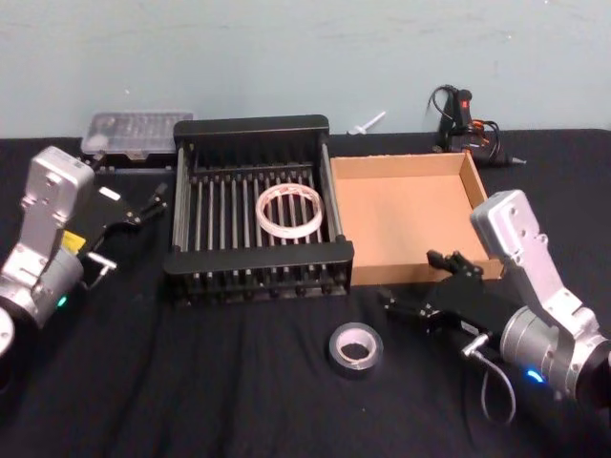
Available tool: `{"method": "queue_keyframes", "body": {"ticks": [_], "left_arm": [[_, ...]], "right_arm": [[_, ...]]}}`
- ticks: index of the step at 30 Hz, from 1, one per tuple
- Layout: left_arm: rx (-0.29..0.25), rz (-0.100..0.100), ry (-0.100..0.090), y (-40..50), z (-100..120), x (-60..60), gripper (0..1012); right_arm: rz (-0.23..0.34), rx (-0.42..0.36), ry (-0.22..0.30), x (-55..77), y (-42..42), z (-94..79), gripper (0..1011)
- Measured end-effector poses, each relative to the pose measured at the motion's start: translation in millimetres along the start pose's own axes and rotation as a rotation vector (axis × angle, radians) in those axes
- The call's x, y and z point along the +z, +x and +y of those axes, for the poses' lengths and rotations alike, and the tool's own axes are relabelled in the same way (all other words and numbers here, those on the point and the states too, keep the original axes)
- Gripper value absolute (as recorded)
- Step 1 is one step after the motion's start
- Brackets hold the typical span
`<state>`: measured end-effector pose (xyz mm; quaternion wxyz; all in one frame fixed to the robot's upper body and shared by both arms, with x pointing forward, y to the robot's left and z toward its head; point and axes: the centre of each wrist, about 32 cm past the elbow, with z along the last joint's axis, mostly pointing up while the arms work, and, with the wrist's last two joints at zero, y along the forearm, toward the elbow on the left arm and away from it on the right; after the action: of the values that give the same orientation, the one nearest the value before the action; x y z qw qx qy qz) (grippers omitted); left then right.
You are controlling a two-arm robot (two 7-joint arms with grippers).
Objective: Pick up the white tape and place it into the black box , Pick up the silver tape and place it into the brown box.
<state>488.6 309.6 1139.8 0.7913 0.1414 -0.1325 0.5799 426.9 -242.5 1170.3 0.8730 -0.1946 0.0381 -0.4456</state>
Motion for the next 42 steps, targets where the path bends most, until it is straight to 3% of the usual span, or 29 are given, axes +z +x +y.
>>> {"method": "queue_keyframes", "body": {"ticks": [9, 19, 29, 42], "left_arm": [[0.000, 0.000, 0.000, 0.0, 0.0, 0.0, 1001], [0.000, 0.000, 0.000, 0.0, 0.0, 0.0, 1002], [0.000, 0.000, 0.000, 0.0, 0.0, 0.0, 1001], [0.000, 0.000, 0.000, 0.0, 0.0, 0.0, 1001]], "right_arm": [[0.002, 0.072, -0.081, 7.7, -8.4, 0.5, 1002], [-0.015, 0.128, -0.131, 11.5, -13.0, 2.4, 1003], [-0.022, 0.140, -0.172, 9.4, -13.8, 5.0, 1002], [-0.017, 0.138, -0.186, 5.4, -14.6, 14.1, 1002]]}}
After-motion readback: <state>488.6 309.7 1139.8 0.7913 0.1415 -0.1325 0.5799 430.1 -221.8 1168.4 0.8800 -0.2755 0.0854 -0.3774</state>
